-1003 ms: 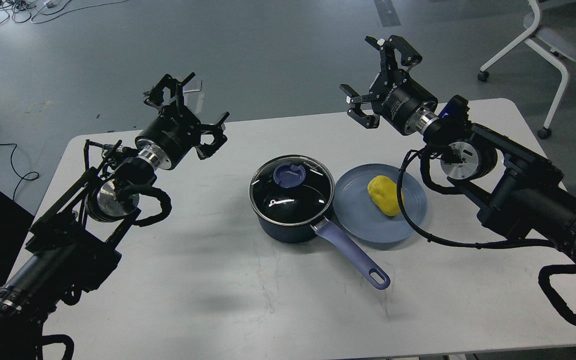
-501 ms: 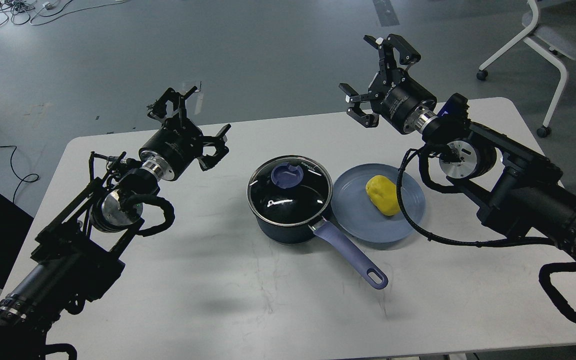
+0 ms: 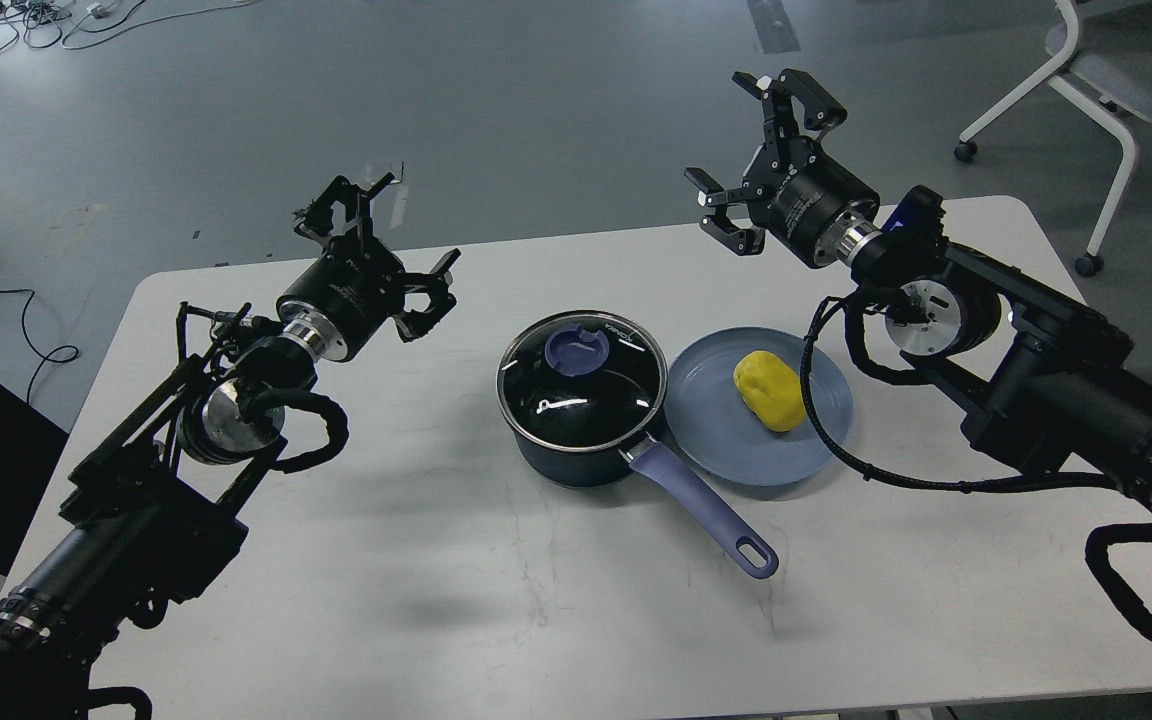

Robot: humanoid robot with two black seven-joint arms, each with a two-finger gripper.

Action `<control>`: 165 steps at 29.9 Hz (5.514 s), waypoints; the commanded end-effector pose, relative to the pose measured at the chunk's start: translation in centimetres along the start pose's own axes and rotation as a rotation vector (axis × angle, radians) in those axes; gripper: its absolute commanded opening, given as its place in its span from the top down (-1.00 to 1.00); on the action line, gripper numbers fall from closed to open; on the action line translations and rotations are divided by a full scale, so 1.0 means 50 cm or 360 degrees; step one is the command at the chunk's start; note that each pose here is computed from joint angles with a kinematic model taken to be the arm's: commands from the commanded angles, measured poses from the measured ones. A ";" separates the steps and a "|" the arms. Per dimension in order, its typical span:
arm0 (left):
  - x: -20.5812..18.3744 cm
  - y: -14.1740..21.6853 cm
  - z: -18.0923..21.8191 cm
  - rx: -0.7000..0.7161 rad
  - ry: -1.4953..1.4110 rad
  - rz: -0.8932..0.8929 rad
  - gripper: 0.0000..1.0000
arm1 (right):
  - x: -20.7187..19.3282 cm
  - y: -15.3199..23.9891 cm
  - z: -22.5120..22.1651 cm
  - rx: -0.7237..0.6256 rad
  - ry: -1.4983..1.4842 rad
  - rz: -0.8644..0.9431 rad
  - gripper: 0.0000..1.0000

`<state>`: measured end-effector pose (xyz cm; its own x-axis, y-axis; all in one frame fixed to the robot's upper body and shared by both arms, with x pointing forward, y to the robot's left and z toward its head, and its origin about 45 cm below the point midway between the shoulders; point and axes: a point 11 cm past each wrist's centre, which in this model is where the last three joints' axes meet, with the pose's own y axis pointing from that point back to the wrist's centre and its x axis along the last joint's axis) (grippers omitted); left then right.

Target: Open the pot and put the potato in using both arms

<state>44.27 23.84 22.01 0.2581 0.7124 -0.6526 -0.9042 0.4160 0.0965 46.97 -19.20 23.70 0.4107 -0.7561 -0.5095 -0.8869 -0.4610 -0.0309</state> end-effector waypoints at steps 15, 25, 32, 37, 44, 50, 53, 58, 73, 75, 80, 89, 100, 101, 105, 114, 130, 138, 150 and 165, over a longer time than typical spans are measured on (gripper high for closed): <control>-0.002 -0.003 0.009 0.0003 -0.0066 0.0023 -0.97 | 0.000 -0.005 -0.023 0.0024 0.0030 -0.0007 -1.00; -0.064 0.004 0.064 -0.0317 -0.0884 -0.0044 -0.97 | 0.028 0.010 -0.048 0.0047 0.0075 0.0030 -1.00; -0.172 0.042 0.043 -0.0667 -0.1979 -0.0094 -0.97 | 0.063 0.031 -0.068 0.0070 0.0094 0.0094 -1.00; -0.227 0.035 0.029 -0.0766 -0.2246 -0.0254 -0.97 | 0.091 0.052 -0.061 0.0063 0.0090 0.0159 -1.00; -0.270 0.045 -0.113 -0.0889 -0.3246 -0.0859 -0.97 | 0.131 0.083 -0.056 0.0041 0.0116 0.0259 -1.00; -0.212 0.015 -0.121 -0.0727 -0.3610 -0.0984 -0.97 | 0.147 0.094 -0.067 0.0044 0.0141 0.0295 -1.00; -0.162 -0.001 -0.116 -0.0572 -0.3773 -0.1011 -0.97 | 0.150 0.097 -0.067 0.0046 0.0140 0.0300 -1.00; -0.105 0.003 -0.129 -0.0400 -0.3911 -0.1182 -0.97 | 0.153 0.100 -0.066 0.0039 0.0150 0.0305 -1.00; -0.148 -0.002 -0.177 -0.0484 -0.3774 -0.1322 -0.97 | 0.174 0.113 -0.071 0.0025 0.0183 0.0347 -1.00; -0.144 0.002 -0.183 -0.0473 -0.3764 -0.1332 -0.97 | 0.176 0.113 -0.071 0.0023 0.0188 0.0361 -1.00; -0.147 0.001 -0.189 -0.0476 -0.3748 -0.1332 -0.97 | 0.179 0.115 -0.068 0.0018 0.0195 0.0385 -1.00; -0.134 -0.004 -0.193 -0.0432 -0.3749 -0.1299 -0.97 | 0.182 0.118 -0.064 0.0012 0.0192 0.0394 -1.00; -0.103 0.008 -0.217 -0.0344 -0.3738 -0.1311 -0.97 | 0.184 0.120 -0.063 0.0011 0.0193 0.0400 -1.00; -0.105 0.005 -0.220 -0.0347 -0.3740 -0.1312 -0.97 | 0.183 0.119 -0.062 0.0010 0.0191 0.0396 -1.00; -0.105 0.004 -0.228 -0.0336 -0.3731 -0.1317 -0.97 | 0.183 0.120 -0.060 0.0006 0.0191 0.0397 -1.00; -0.110 -0.001 -0.244 -0.0337 -0.3719 -0.1321 -0.96 | 0.189 0.126 -0.055 -0.0001 0.0187 0.0410 -1.00; -0.096 0.000 -0.243 -0.0292 -0.3685 -0.1262 -0.95 | 0.194 0.129 -0.052 -0.0006 0.0186 0.0421 -1.00; -0.081 0.000 -0.241 -0.0254 -0.3696 -0.1235 -0.95 | 0.207 0.135 -0.053 -0.0007 0.0192 0.0455 -1.00; -0.074 0.006 -0.247 -0.0237 -0.3686 -0.1254 -0.11 | 0.222 0.145 -0.051 0.0001 0.0198 0.0493 -1.00; -0.091 -0.005 -0.233 -0.0273 -0.3614 -0.1185 0.01 | 0.228 0.149 -0.047 -0.0006 0.0196 0.0506 -1.00</control>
<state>39.18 14.05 15.80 0.1181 -0.1995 0.9728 -0.4931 0.8385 0.2318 45.53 -32.35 19.68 0.1355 -0.9129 -0.3850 -0.9743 -0.1933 0.1154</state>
